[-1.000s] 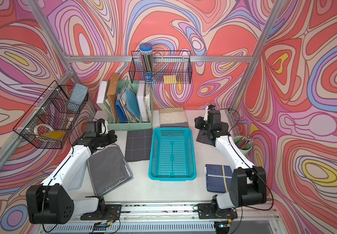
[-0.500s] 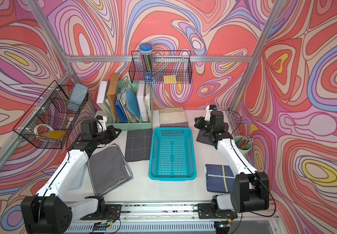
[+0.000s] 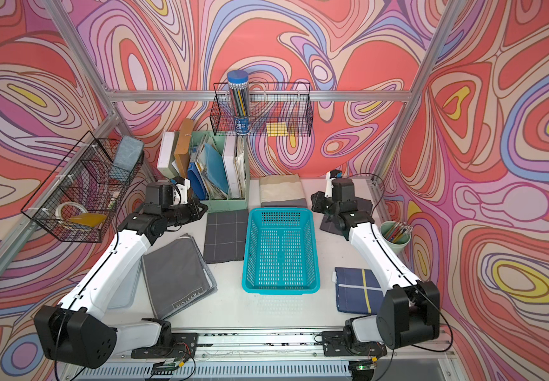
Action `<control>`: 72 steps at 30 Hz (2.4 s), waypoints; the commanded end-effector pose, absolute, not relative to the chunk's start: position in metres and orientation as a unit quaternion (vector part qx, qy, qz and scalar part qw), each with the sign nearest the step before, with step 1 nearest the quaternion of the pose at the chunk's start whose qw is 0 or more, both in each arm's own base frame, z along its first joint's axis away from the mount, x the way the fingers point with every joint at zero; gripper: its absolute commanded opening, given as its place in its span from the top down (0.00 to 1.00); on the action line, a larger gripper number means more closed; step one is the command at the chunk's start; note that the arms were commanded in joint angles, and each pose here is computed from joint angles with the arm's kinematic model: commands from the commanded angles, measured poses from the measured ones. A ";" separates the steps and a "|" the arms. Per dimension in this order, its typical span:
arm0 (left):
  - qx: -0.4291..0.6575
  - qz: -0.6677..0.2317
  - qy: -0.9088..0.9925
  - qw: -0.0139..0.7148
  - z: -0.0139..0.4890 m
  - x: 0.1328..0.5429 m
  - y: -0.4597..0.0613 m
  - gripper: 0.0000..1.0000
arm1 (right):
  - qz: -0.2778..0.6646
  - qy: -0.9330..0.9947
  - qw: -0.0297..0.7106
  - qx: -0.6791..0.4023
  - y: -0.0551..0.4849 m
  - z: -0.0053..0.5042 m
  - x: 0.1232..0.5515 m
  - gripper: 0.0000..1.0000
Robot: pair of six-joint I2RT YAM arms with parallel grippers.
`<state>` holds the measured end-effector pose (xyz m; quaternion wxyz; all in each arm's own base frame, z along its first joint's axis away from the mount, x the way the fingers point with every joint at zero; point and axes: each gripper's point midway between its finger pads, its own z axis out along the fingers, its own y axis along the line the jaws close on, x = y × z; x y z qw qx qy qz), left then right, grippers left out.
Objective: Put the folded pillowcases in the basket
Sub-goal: Pick up the pillowcase from the center of the board.
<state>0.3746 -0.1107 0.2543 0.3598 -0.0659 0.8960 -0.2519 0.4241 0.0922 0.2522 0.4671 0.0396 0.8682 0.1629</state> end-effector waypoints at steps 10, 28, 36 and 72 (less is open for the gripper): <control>-0.041 -0.234 0.961 0.143 0.183 0.389 -0.130 0.61 | 0.128 0.875 0.465 0.037 0.082 0.253 0.419 0.64; -0.017 -0.043 0.998 0.031 0.071 0.387 -0.052 0.45 | 0.142 0.883 0.448 0.021 0.090 0.240 0.420 0.53; -0.020 -0.105 0.994 0.007 0.040 0.400 -0.065 0.44 | 0.150 0.885 0.441 0.016 0.094 0.235 0.421 0.52; -0.064 -0.250 0.966 0.012 0.028 0.403 -0.089 0.64 | 0.167 0.884 0.436 0.007 0.102 0.229 0.429 0.52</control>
